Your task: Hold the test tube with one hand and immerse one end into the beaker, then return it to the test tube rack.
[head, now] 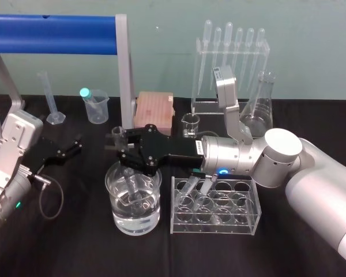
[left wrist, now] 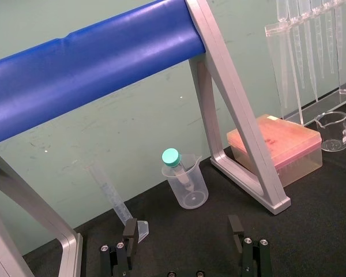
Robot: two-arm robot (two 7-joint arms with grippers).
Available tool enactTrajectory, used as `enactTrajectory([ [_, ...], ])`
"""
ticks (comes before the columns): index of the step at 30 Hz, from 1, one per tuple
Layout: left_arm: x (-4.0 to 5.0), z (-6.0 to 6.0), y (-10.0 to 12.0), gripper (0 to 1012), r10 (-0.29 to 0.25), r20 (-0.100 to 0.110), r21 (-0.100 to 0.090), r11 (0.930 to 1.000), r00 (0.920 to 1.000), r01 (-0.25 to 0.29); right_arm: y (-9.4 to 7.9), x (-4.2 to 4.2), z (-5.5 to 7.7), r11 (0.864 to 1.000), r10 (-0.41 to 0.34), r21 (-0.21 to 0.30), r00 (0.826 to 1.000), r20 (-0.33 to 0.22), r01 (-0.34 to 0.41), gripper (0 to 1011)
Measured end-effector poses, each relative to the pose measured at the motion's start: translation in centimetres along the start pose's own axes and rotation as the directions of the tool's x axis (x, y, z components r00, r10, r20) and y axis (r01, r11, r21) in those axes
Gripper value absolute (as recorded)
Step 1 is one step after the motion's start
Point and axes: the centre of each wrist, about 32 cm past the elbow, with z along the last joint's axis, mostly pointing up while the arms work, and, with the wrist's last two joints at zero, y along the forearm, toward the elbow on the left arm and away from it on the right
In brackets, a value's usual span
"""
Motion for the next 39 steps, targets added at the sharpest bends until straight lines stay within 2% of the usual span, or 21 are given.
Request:
enactTrajectory([
  [39,0.0,0.0,0.0,1000,0.0,0.0,0.0,1.0,1.0,0.0,0.0,0.0,0.0,1.0,0.0,0.0,1.0,0.0,0.0,226],
])
